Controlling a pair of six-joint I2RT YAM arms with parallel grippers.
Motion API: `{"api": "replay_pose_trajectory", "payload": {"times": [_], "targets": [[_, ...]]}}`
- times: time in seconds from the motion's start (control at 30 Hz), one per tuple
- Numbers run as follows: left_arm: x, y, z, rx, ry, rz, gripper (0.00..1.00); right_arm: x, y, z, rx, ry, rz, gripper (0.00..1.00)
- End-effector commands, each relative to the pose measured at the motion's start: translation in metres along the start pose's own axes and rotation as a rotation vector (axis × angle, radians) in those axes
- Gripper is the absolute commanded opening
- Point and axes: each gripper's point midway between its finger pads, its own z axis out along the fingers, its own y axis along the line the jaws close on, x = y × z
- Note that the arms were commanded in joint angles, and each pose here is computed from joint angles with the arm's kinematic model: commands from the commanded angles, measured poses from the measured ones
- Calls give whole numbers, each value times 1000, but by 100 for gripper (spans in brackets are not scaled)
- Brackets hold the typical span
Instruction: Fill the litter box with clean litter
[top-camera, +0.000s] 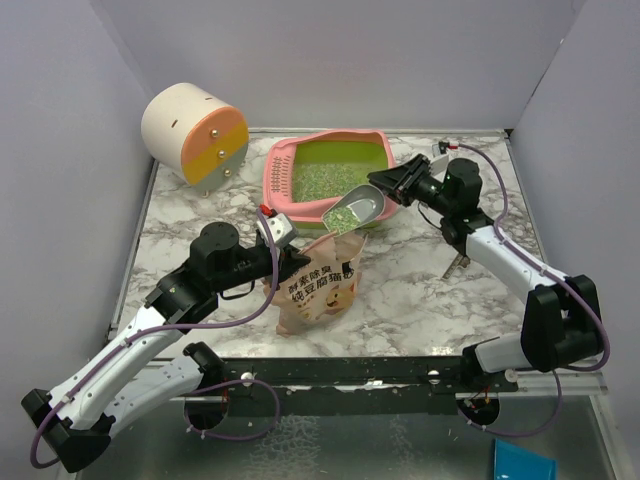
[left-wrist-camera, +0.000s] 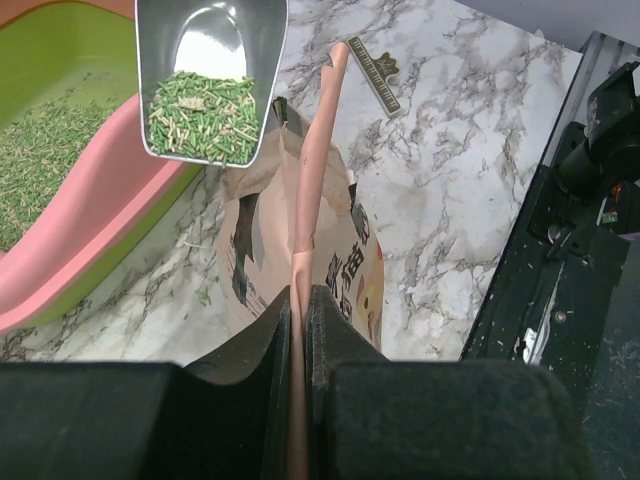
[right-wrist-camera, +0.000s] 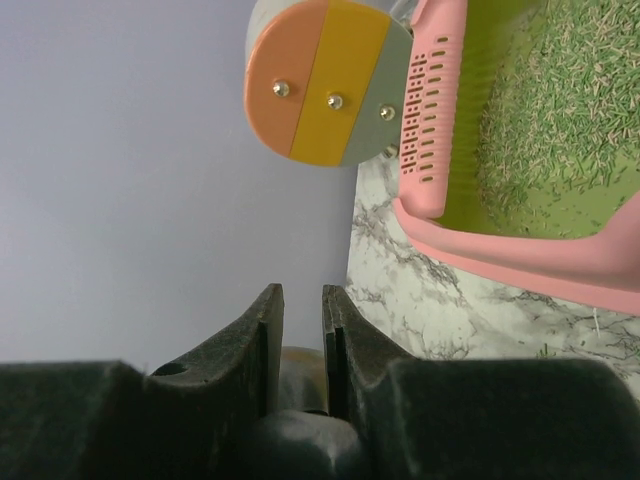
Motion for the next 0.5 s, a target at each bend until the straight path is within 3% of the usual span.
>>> {"api": "replay_pose_trajectory", "payload": {"times": [0.0, 0.47], "targets": [[-49, -4, -9, 5, -174, 53, 0, -16, 18, 3, -41, -11, -28, 1], [-47, -3, -9, -1, -171, 53, 0, -72, 19, 41, -71, -5, -14, 1]]}}
